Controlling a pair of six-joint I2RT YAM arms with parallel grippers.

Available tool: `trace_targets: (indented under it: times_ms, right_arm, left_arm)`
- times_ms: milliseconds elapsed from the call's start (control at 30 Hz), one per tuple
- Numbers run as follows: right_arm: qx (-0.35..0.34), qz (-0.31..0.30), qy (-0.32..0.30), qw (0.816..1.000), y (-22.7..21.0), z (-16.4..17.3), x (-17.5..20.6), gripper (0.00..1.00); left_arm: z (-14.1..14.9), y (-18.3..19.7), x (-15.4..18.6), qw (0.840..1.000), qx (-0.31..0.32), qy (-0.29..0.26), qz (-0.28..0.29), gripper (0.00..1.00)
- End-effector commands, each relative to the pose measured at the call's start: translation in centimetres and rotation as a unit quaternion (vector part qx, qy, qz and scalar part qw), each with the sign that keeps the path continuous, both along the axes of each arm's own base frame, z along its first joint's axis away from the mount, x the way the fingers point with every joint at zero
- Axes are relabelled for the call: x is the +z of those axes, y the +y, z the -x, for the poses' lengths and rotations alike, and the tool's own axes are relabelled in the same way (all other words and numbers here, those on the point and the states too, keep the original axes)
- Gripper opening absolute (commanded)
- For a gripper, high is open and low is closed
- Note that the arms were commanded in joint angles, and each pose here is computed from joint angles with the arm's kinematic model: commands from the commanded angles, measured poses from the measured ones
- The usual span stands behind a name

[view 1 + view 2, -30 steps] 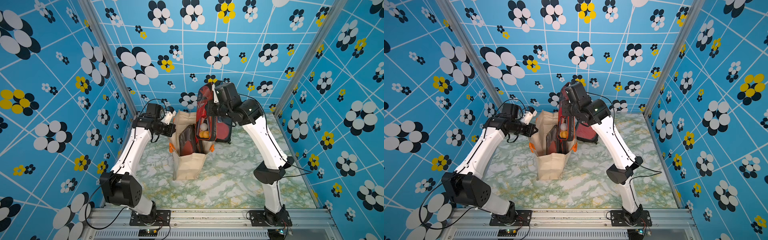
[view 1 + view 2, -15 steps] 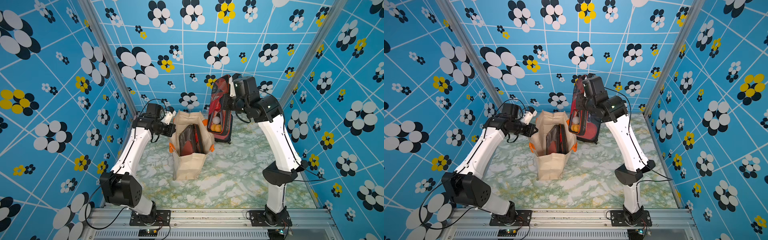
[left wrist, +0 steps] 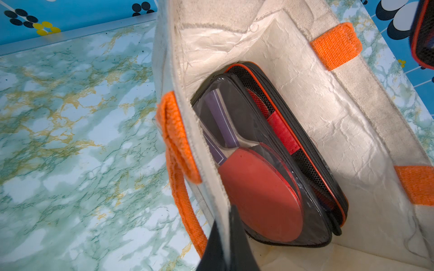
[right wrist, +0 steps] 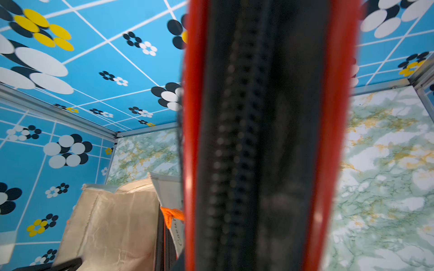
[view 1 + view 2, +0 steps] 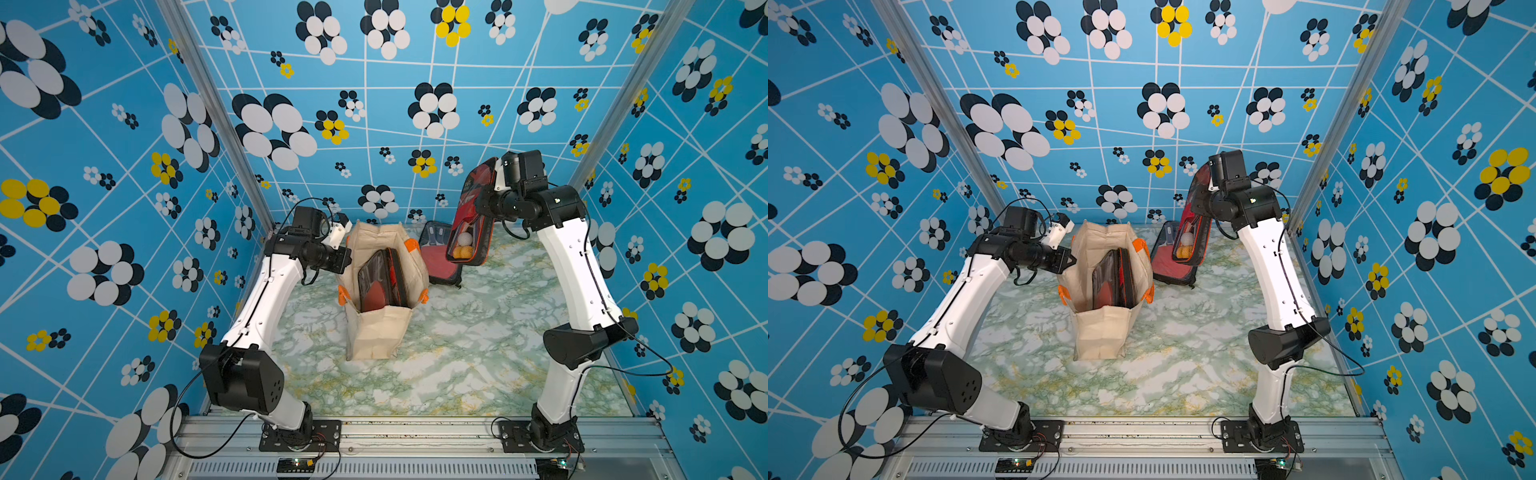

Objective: Remove the ping pong set from the canvas bag
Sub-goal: Place the ping pong set at the center of the board.

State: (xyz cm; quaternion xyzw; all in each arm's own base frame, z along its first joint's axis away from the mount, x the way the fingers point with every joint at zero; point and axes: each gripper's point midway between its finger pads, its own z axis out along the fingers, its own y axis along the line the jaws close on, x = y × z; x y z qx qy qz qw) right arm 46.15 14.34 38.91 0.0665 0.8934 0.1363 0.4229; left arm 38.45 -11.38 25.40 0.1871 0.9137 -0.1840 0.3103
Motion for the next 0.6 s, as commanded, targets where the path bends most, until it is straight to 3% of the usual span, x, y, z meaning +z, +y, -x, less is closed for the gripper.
trace_targets:
  times_ms: [0, 567]
  right_arm:
    - [0.018, -0.043, -0.070, 0.996, -0.5, -1.0, 3.6, 0.00]
    - [-0.019, -0.174, 0.017, 0.984, -11.2, -6.9, -9.4, 0.00]
  left_arm:
    - [-0.6, 0.1, 0.1, 1.000, 0.000, -0.007, -0.003, 0.00]
    - [-0.4, 0.2, -0.2, 1.000, -0.001, -0.004, -0.003, 0.00]
